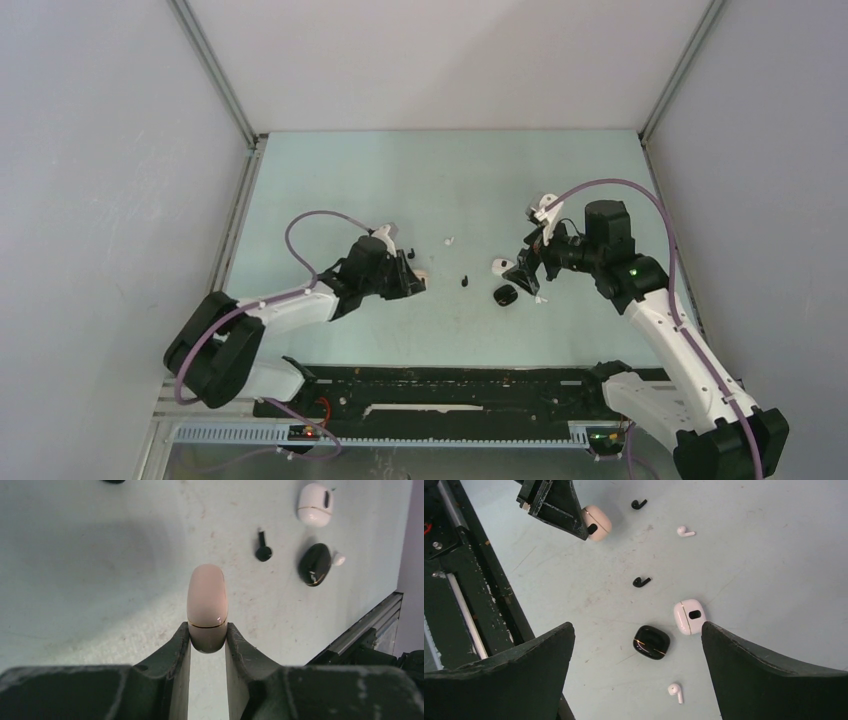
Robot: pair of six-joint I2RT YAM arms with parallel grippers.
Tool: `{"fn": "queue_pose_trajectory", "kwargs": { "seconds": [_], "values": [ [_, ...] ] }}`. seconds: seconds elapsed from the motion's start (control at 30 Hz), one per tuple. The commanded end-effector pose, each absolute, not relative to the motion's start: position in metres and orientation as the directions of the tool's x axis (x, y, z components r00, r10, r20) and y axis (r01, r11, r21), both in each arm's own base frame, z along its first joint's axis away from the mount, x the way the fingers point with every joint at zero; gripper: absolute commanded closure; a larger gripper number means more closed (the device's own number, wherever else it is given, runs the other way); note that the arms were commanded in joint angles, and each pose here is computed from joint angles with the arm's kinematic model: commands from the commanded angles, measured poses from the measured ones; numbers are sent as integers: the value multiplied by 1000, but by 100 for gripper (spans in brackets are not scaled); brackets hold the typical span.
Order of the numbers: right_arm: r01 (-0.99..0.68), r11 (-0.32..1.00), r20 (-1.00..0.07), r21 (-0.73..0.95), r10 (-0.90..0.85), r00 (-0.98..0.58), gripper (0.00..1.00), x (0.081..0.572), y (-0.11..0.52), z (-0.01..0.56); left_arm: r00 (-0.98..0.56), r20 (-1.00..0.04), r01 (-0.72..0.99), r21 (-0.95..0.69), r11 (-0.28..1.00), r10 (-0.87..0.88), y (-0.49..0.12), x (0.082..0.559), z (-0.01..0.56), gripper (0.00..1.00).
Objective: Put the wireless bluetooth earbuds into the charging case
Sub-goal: Place the charging case with the earbuds at the center of the board.
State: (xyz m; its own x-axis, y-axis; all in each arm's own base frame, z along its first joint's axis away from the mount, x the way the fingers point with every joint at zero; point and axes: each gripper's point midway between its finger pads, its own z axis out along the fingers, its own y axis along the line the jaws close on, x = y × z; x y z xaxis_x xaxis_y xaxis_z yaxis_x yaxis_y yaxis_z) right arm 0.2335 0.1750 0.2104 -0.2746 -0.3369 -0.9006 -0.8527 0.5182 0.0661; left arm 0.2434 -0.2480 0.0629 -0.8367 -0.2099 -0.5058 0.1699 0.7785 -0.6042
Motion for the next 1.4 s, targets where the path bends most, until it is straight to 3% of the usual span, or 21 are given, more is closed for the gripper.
{"fn": "queue_pose_trajectory", "kwargs": {
  "seconds": [0.0,0.53,0.7,1.03,1.23,1.37],
  "values": [
    [-851,525,-912,-13,-355,-205,0,239,177,218,-870,-436,136,-660,739,-230,-257,244,69,93],
    [-871,488,-886,-63,-429,-176,0,234,187,207,-927,-311,28,-615,788,-210,-233,234,36,71],
    [-859,511,-880,-37,-425,-214,0,239,182,201,-929,-320,13,-532,847,-187,-213,225,27,56],
    [-776,631,-815,-24,-461,-350,0,271,152,166,-827,-535,34,-357,934,-174,-161,219,54,49],
    [-716,688,-713,-114,-559,-424,1,293,123,129,-585,-801,216,-306,927,-128,-178,222,129,45],
    [-715,692,-656,-97,-585,-477,7,297,119,109,-439,-867,283,-382,880,-235,-192,213,169,40]
  ]
}}
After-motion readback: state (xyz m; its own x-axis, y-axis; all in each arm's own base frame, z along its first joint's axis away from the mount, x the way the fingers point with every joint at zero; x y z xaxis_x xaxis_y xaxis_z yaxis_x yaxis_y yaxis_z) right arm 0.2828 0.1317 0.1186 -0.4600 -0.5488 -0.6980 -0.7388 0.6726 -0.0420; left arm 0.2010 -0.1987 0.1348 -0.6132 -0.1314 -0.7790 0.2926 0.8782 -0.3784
